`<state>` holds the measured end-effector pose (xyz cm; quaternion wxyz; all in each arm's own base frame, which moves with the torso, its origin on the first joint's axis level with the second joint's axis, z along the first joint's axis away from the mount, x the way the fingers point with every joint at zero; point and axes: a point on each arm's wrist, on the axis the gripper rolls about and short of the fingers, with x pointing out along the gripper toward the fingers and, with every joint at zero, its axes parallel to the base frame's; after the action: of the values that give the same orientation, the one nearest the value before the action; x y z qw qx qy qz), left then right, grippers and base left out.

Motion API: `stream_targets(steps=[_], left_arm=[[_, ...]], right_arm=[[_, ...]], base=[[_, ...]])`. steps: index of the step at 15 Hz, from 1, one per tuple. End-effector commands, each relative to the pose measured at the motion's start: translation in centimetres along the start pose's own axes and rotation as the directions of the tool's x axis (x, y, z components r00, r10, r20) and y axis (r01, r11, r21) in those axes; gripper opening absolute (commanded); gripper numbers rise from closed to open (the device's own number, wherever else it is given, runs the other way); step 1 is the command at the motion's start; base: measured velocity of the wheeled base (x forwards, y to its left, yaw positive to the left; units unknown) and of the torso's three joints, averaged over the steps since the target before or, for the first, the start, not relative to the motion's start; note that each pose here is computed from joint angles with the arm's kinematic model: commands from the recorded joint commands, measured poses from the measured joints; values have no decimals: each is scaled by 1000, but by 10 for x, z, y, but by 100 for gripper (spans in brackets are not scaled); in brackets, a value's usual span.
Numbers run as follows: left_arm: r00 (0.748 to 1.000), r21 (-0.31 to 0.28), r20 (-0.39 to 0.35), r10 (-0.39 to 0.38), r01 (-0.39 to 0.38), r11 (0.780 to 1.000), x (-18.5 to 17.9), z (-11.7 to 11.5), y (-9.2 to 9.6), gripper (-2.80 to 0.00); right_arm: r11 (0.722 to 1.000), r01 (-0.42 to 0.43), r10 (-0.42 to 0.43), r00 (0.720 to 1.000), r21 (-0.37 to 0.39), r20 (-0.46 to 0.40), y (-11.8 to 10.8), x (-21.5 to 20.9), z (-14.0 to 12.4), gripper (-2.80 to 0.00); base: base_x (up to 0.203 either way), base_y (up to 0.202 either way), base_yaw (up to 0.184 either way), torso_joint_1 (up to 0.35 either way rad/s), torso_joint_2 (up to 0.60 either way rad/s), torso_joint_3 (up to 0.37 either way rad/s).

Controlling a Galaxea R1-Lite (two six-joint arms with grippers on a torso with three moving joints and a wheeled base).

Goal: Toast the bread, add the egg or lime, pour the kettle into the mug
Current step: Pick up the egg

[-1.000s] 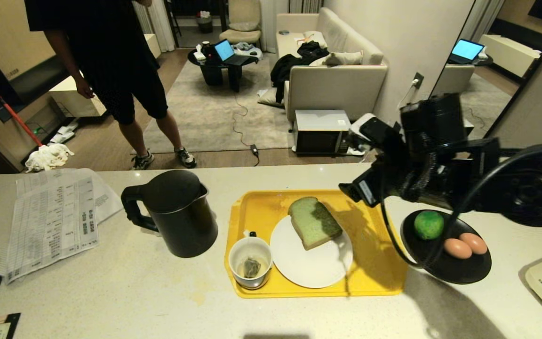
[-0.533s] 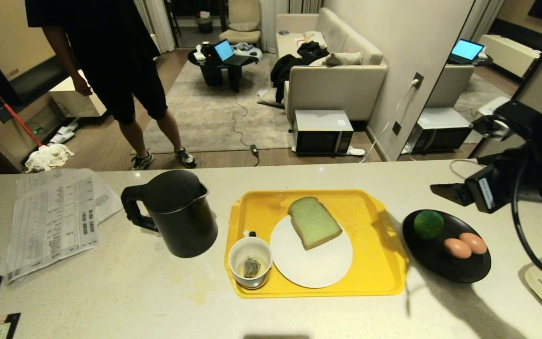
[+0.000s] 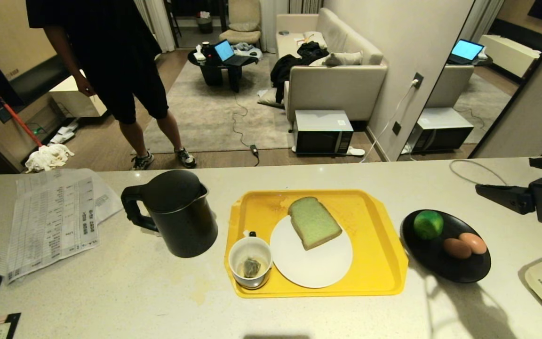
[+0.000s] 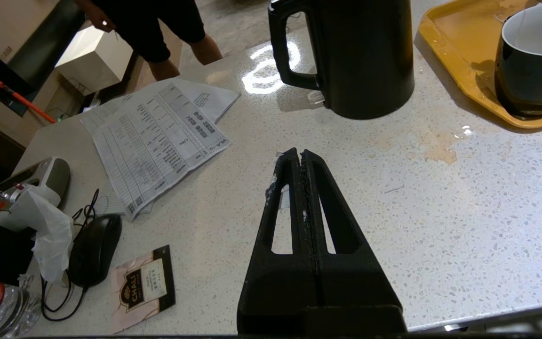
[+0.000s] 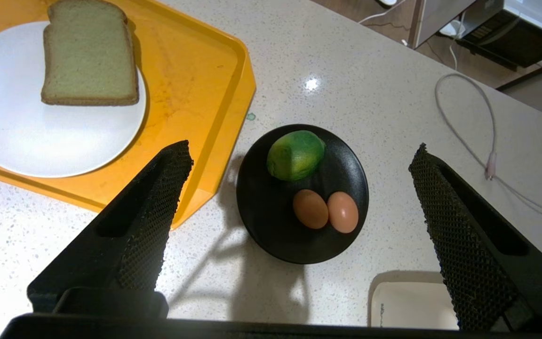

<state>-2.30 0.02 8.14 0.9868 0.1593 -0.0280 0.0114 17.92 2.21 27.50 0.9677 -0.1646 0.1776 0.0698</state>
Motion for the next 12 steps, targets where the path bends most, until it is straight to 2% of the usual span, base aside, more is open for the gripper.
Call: stream_targets(steps=[1, 8, 12], left_arm=[[1000, 2, 1, 1, -1, 1000, 0, 0, 0, -280], [1000, 2, 2, 1, -1, 1000, 0, 0, 0, -280], [1000, 2, 1, 1, -1, 1000, 0, 0, 0, -280]], right_arm=[[1000, 12, -12, 999, 6, 31, -1, -13, 0, 0], [996, 32, -37, 998, 84, 59, -3, -29, -4, 0], [995, 34, -40, 997, 92, 59, -4, -32, -6, 0]], base=[[0, 0, 0, 0, 0, 0], [0, 0, 0, 0, 0, 0], [0, 0, 0, 0, 0, 0]])
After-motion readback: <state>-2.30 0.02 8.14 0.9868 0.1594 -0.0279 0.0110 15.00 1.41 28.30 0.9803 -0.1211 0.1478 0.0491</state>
